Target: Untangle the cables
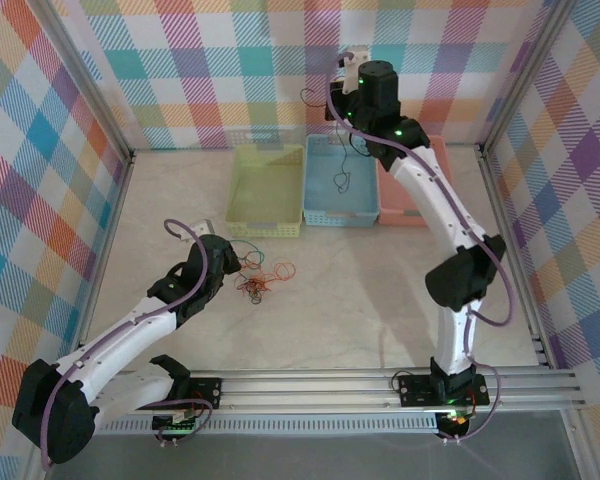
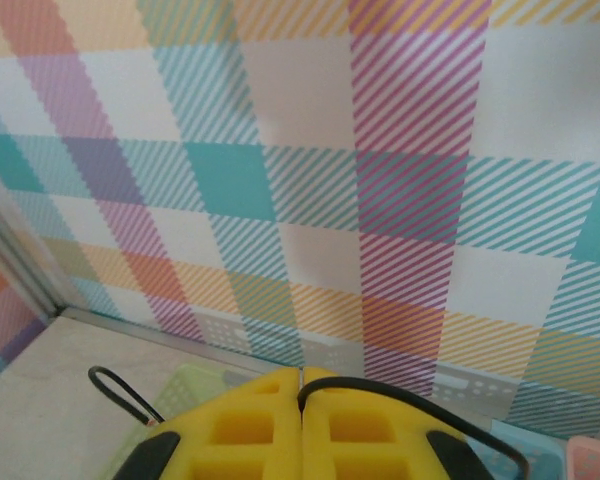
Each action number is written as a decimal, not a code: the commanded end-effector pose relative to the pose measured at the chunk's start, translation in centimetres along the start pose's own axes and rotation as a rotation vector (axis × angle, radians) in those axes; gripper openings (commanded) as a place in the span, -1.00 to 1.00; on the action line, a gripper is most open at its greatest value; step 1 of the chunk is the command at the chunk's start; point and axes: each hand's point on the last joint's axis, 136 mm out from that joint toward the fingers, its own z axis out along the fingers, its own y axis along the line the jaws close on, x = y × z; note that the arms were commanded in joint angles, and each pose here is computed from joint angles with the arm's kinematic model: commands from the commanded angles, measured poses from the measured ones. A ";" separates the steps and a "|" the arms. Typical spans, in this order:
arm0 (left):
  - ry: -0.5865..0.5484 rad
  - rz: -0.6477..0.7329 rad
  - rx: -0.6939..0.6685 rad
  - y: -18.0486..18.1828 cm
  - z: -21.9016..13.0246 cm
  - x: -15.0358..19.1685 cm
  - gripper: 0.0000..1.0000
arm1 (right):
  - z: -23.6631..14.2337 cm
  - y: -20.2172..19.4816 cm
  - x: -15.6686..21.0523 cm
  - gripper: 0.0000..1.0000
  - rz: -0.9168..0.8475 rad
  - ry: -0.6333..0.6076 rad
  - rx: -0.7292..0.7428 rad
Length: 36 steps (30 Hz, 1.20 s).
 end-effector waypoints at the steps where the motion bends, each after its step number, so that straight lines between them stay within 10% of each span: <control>1: -0.025 0.002 0.014 -0.7 -0.4 -1.4 -1.00 | 2.1 -1.9 1.0 -1.00 -0.027 0.015 0.070; 17: -0.003 0.014 0.023 -1.1 0.0 -1.1 -1.00 | 9.7 -7.6 22.9 -0.98 0.082 0.506 0.201; 25: 0.011 0.016 0.033 -1.4 0.1 -0.9 -1.00 | 7.5 -6.6 22.2 -0.15 0.111 0.553 0.156; 36: 0.029 0.027 0.062 -2.0 0.2 -0.6 -1.00 | -0.6 -3.2 18.9 -0.11 0.236 0.430 -0.003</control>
